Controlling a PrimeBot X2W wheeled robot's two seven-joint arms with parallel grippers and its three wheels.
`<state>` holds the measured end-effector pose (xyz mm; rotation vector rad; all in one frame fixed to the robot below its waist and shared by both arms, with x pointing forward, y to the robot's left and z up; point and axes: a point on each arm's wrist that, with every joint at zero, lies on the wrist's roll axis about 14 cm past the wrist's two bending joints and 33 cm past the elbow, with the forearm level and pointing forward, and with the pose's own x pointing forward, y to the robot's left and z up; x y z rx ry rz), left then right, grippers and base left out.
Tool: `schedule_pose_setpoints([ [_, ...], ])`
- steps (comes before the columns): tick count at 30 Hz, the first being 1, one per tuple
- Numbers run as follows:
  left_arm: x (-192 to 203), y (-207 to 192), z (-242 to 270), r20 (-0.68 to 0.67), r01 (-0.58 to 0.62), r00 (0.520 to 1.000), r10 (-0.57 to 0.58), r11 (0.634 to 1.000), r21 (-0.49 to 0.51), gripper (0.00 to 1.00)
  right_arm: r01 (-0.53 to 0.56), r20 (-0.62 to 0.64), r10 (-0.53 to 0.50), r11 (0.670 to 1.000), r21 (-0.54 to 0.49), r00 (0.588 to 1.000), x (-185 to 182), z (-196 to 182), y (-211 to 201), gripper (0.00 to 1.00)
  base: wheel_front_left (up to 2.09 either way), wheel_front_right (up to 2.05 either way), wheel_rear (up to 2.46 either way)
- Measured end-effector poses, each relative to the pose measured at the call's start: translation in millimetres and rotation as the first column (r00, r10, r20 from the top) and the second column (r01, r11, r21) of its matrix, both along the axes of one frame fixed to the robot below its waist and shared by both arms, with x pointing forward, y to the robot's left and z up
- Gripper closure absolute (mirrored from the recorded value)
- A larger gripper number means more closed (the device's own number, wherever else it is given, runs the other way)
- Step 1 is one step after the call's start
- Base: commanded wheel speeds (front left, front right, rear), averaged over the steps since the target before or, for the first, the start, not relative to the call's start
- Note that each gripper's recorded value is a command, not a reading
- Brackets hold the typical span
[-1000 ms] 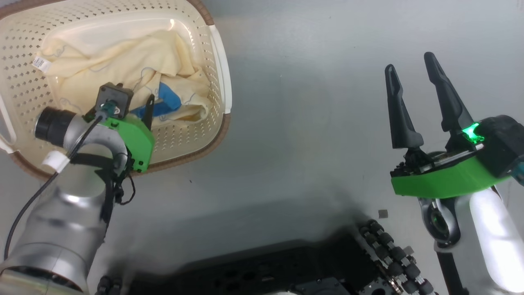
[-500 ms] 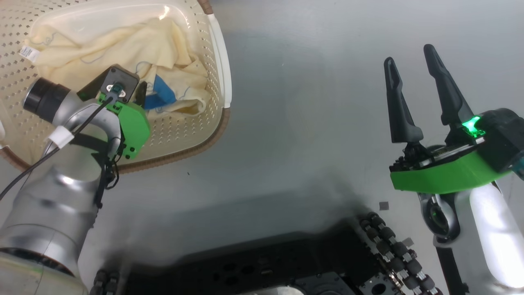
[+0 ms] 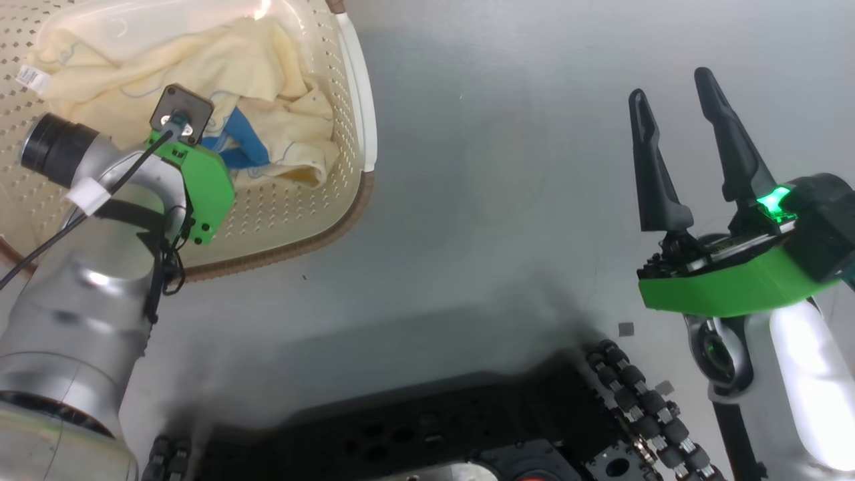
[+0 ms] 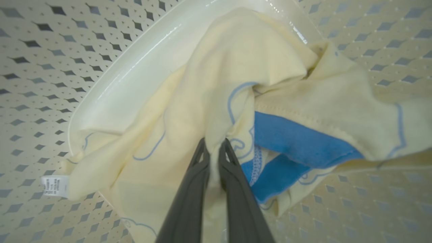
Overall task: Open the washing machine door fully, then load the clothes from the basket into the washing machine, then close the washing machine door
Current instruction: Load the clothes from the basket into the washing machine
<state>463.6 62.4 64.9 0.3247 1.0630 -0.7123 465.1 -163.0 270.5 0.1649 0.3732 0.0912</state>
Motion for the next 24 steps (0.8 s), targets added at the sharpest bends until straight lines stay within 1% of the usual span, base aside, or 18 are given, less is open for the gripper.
schedule_pose_setpoints([
  [2,1,1,2,0.005,0.000,1.000,0.000,1.000,-0.001,1.00,0.002,0.006,-0.002,1.000,-0.001,1.000,1,2,-1,0.00,0.00,0.00,0.00],
  [8,32,-5,35,0.145,-0.096,0.983,0.110,0.990,-0.103,1.00,0.008,0.084,-0.007,1.000,-0.003,0.996,17,26,-3,0.00,0.00,0.00,0.00],
  [11,39,-6,49,0.185,-0.113,0.973,0.135,0.986,-0.126,1.00,0.006,0.111,-0.006,1.000,-0.001,0.994,21,36,-2,0.00,0.00,0.00,0.00],
  [14,40,-3,67,0.207,-0.163,0.959,0.194,0.974,-0.157,1.00,-0.001,0.142,0.000,1.000,0.006,0.990,25,49,1,0.00,0.00,0.00,0.00],
  [17,43,-2,91,0.244,-0.209,0.935,0.257,0.956,-0.207,1.00,-0.011,0.172,0.009,1.000,0.010,0.985,27,64,4,0.00,0.00,0.00,0.00],
  [21,47,-5,131,0.307,-0.227,0.899,0.312,0.933,-0.280,1.00,-0.029,0.215,0.025,0.999,0.015,0.976,28,87,10,0.00,0.00,0.00,0.00],
  [24,48,-2,159,0.356,-0.237,0.868,0.346,0.919,-0.314,1.00,-0.036,0.240,0.030,0.999,0.020,0.970,25,103,12,0.00,0.00,0.00,0.00],
])
